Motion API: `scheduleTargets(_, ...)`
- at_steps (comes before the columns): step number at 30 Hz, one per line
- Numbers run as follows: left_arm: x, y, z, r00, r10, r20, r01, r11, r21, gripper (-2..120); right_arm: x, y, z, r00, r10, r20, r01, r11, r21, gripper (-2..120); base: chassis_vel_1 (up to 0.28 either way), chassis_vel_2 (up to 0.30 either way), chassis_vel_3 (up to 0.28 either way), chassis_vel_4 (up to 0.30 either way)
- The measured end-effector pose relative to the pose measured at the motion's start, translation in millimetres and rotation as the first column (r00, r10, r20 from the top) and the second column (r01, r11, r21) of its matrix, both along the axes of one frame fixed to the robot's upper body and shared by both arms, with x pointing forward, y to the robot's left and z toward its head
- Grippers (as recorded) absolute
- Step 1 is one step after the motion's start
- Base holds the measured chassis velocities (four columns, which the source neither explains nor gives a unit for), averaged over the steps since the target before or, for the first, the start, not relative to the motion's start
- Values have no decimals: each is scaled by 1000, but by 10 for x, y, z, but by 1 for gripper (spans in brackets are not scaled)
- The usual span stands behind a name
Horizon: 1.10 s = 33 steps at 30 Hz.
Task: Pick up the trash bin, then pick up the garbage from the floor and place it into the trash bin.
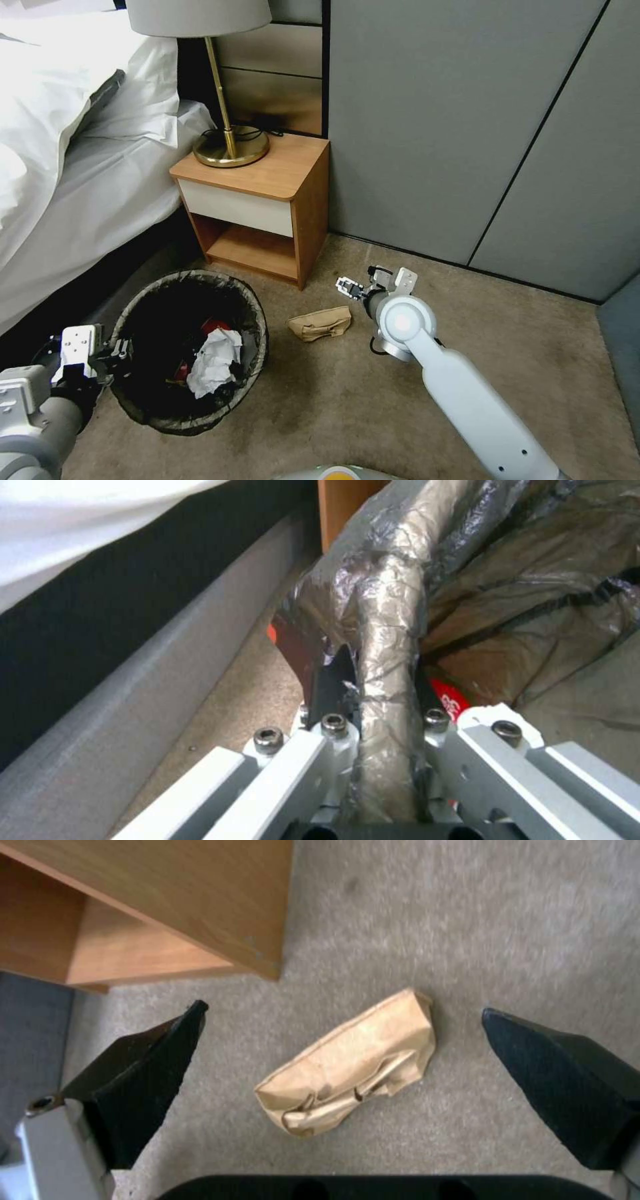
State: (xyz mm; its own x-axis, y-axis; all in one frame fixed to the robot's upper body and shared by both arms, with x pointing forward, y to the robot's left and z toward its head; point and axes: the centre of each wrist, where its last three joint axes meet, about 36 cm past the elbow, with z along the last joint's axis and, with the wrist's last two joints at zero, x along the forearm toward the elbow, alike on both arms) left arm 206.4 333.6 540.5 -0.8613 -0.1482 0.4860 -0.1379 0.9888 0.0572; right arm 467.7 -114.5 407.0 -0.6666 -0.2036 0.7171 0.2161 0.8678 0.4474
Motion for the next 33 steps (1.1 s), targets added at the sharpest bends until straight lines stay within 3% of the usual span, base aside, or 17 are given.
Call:
scheduleTargets(15,8,-23,-14,1000,-14,-7,14,1000,-4,1,416,138,-460,990,-58,-127,57,998,-6,100,0,0,0,0)
scheduleTargets(33,-2,-28,-23,1000,-18,-17,18,1000,0,1,614,225,-888,979,-59,-197,63,998,11,100,0,0,0,0)
